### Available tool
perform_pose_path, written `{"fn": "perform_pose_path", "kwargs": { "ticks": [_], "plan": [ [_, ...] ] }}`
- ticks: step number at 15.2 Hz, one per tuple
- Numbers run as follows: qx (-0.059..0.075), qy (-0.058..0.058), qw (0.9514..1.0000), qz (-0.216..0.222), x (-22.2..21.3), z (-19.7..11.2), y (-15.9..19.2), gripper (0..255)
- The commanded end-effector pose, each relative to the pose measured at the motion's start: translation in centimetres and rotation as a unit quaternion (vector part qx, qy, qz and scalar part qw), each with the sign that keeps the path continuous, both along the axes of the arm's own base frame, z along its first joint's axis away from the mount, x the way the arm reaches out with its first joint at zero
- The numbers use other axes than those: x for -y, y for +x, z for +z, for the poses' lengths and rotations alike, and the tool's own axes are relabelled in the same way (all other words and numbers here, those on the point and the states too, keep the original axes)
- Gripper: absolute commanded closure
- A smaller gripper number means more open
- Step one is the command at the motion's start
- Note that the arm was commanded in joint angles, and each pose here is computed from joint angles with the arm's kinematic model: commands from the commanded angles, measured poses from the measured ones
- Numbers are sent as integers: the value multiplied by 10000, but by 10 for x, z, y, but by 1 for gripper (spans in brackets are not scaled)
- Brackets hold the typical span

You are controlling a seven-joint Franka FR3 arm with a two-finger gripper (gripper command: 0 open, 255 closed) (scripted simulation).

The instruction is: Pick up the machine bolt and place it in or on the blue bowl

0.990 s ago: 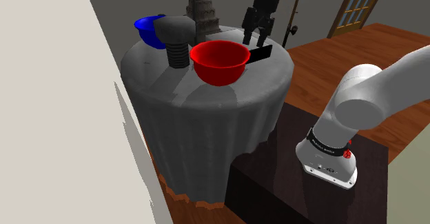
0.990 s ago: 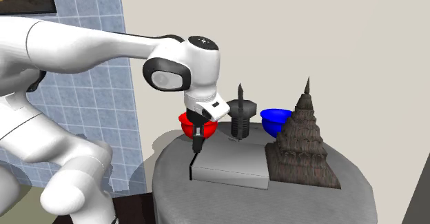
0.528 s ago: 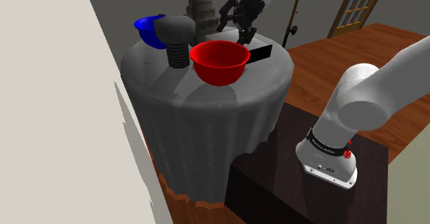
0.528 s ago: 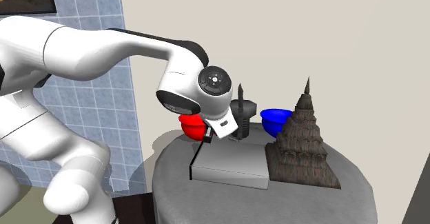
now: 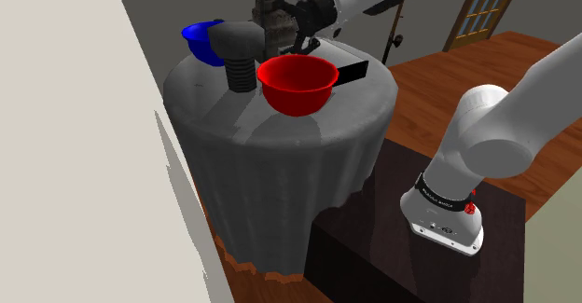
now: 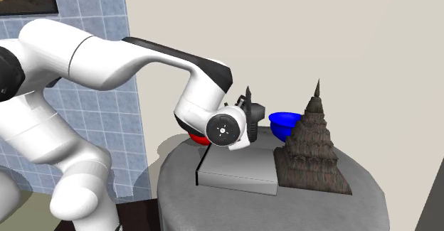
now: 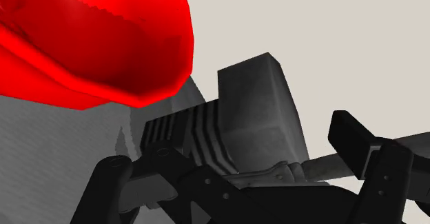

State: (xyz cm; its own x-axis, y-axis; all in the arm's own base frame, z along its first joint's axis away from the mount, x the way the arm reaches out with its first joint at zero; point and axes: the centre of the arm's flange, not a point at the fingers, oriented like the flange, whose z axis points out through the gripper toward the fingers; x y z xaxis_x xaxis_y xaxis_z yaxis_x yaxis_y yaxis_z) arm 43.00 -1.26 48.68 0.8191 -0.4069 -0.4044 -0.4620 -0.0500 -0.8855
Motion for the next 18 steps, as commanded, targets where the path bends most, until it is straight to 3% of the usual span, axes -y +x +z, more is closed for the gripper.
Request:
{"fn": "perform_pose_path", "kwargs": {
  "ticks": [1,6,14,15,18],
  "plan": [
    [-5,101,9999,-66,-8,-5,5,0],
    [-5,101,9999,-66,-30,-10,14,0],
    [-5,101,9999,-66,-30,-10,14,0],
    [-5,101,9999,-66,-30,-10,14,255],
    [-5,101,9999,-66,-30,-10,14,255]
  ]
}}
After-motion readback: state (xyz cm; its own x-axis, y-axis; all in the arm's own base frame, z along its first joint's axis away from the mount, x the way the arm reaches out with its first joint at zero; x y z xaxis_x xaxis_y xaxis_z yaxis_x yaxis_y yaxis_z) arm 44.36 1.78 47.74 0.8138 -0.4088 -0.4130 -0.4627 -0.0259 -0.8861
